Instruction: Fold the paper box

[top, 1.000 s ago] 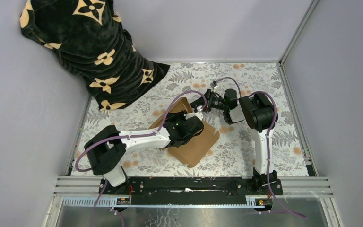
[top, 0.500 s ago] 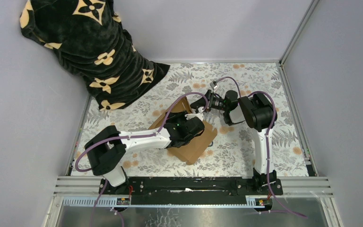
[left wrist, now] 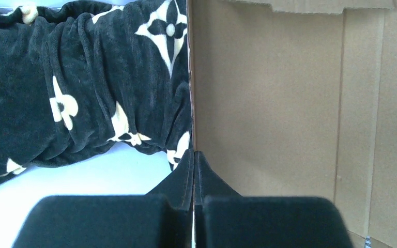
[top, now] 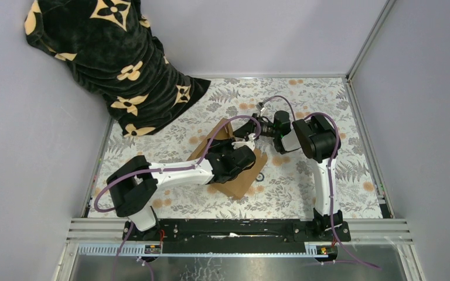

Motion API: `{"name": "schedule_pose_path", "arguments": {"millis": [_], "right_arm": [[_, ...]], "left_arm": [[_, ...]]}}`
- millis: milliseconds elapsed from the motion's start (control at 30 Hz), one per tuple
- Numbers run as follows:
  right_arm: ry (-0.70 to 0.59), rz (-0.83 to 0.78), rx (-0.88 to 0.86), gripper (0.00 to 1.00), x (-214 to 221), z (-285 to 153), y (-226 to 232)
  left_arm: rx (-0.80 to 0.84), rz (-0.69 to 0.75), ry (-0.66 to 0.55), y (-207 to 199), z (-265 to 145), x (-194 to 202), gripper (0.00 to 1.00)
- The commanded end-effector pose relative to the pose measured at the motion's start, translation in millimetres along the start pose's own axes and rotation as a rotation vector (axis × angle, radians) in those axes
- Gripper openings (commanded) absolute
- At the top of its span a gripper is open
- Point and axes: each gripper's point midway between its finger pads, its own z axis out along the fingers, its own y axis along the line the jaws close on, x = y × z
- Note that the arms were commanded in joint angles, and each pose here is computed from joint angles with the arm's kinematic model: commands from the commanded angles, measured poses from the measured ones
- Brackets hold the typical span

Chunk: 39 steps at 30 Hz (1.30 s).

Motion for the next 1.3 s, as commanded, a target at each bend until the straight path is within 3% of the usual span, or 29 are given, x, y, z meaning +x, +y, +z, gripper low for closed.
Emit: {"name": "schedule_pose_path", "arguments": {"millis": [0,1267], "right_arm": [[0.02,-0.138,0.014,0.5,-6,15,13],[0.031,-0.377,-0.06,0.61,-23,52,33]], "left_arm": [[-0.007,-0.016,-0.025,0,-1,-12,0.0],[0.102,-0.057,-0.094,-20,-2,-16,0.0]]}}
